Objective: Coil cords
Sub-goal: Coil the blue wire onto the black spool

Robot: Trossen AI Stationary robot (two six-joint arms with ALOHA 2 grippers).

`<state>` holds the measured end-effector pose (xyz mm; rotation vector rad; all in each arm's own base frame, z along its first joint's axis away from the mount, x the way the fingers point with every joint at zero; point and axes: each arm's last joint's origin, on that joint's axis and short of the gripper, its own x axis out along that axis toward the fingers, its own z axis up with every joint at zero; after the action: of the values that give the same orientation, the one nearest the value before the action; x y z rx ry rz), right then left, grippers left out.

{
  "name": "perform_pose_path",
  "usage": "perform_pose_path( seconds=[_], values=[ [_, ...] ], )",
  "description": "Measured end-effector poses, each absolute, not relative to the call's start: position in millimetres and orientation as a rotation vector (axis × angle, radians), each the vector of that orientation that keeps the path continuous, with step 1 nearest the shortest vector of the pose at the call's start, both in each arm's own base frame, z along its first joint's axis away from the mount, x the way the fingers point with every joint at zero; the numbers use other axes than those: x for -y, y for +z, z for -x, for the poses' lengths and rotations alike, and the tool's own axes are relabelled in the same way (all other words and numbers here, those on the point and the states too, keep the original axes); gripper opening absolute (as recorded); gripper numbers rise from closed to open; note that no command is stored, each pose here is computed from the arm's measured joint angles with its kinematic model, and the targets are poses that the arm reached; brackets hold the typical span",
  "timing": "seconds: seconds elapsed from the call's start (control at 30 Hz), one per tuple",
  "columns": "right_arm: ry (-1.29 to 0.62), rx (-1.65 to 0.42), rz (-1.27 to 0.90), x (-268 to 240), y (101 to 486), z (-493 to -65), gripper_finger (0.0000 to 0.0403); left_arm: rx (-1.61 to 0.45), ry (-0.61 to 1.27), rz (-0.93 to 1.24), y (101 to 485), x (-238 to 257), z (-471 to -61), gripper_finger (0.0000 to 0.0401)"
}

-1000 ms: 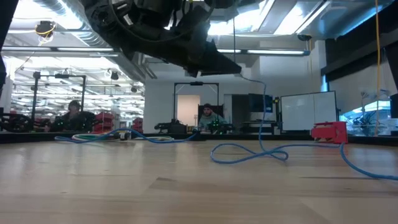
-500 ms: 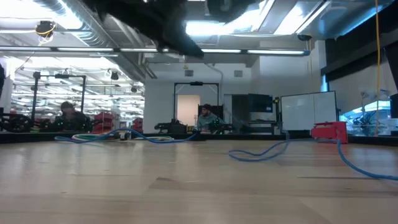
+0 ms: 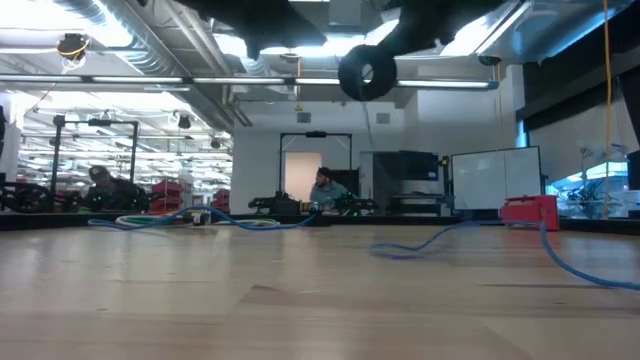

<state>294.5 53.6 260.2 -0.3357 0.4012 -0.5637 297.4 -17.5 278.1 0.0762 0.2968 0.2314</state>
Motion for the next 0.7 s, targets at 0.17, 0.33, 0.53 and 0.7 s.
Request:
perform_pose_path(
  seconds=[0.17, 0.33, 0.53, 0.7],
  values=[
    [-0.573, -0.405, 0.341, -49, 252, -303, 0.0008, -0.269, 0.128, -0.076, 271, 29, -307, 0.0001],
    [-0.491, -0.359, 0.331, -51, 255, -308, 0.0008, -0.187, 0.131, -0.072, 267, 26, -322, 0.0001],
    [-0.467, -0.349, 0.332, -52, 255, -310, 0.0008, -0.11, 0.134, -0.047, 263, 28, -331, 0.0001],
    [-0.472, -0.325, 0.295, -53, 255, -310, 0.0008, -0.127, 0.127, -0.066, 254, 31, -337, 0.0001]
  ],
)
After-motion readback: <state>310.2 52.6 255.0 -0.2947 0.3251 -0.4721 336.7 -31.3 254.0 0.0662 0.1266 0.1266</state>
